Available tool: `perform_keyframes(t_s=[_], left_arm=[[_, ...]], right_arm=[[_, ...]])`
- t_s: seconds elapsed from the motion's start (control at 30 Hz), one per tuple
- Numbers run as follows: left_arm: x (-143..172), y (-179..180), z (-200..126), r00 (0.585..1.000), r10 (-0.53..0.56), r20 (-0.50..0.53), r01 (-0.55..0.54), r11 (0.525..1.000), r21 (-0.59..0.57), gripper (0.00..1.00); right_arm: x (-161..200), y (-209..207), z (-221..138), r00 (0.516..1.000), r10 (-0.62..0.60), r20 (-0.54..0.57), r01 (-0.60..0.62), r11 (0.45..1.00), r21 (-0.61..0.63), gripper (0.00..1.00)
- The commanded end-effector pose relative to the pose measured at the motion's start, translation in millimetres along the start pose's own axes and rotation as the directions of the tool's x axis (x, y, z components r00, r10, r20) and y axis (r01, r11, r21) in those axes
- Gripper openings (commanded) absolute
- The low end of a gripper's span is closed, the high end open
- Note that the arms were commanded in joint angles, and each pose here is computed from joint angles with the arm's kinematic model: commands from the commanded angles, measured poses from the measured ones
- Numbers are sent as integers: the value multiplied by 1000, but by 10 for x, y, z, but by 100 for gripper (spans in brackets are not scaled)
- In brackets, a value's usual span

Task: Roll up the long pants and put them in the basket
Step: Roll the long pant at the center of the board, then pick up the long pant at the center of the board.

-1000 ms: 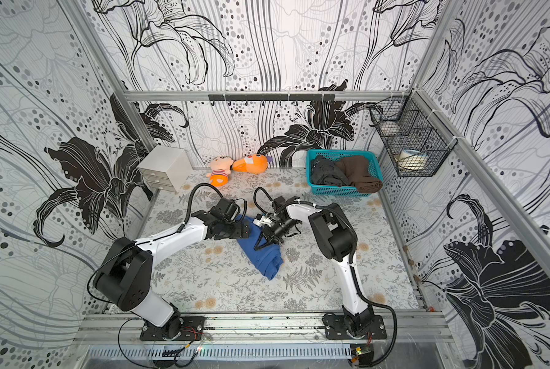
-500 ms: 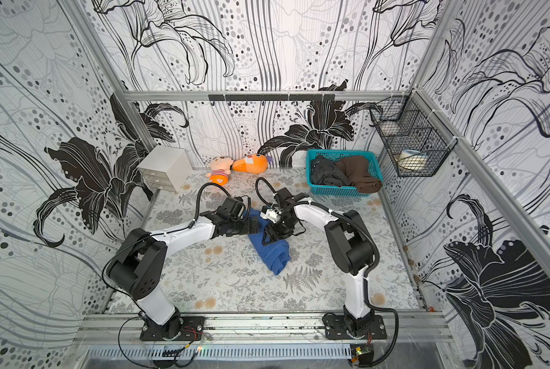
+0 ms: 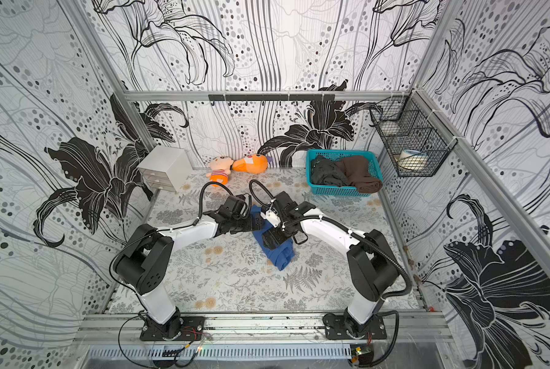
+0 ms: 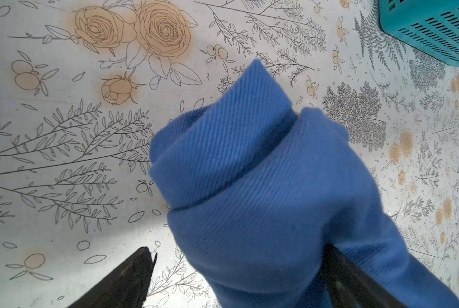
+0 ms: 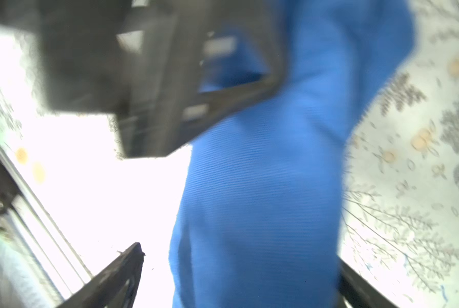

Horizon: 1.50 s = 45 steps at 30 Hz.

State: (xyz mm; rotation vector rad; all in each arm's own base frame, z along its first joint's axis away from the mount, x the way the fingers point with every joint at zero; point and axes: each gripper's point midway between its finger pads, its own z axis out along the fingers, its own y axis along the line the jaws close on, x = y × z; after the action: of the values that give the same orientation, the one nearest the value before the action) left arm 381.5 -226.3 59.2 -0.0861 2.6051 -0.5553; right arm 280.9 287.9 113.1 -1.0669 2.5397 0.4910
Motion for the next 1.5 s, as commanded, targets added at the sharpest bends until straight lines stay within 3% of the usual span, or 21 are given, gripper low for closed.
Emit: perform_keyframes(t_s=[0.0, 0.1, 0.33, 0.7, 0.77, 0.83, 1.0, 1.17, 1.33, 1.47], left_arm=[[823, 761, 182, 965, -30, -260, -43, 961, -272, 99], [835, 767, 188, 965, -34, -261, -40, 961, -273, 99], [834, 758, 161, 965, -33, -259, -39, 962, -269, 99], [831, 759, 141, 964, -37, -263, -34, 965, -260, 99], [836, 762, 133, 964, -36, -263, -35, 965, -260, 99], [827, 767, 123, 965, -35, -261, -36, 965, -262, 99], [821, 790, 108, 964, -33, -265, -40, 963, -266, 99], [809, 872, 8, 965, -43, -257, -34, 957, -288, 99], [663, 965, -148, 972, -135, -190, 88, 968, -236, 99], [554, 927, -271, 979, -145, -145, 112, 971, -213, 99]], right_arm=[[-195, 29, -56, 995, -56, 78, 54, 998, 31, 99], [-142, 28, 223, 998, -55, 25, 54, 998, 44, 99], [85, -416, 653, 993, 18, -118, 14, 963, 269, 100], [526, -402, 1105, 967, 65, -247, -14, 979, 203, 98], [606, -398, 1100, 962, 83, -258, -36, 982, 184, 82], [676, -430, 1086, 958, 106, -267, -56, 981, 186, 51], [835, -483, 1129, 939, 130, -317, -76, 981, 176, 0], [802, -455, 1093, 939, 158, -304, -116, 982, 151, 0], [571, -526, 760, 955, 246, -167, -238, 969, 66, 0], [362, -594, 413, 958, 282, -48, -282, 959, 13, 0]])
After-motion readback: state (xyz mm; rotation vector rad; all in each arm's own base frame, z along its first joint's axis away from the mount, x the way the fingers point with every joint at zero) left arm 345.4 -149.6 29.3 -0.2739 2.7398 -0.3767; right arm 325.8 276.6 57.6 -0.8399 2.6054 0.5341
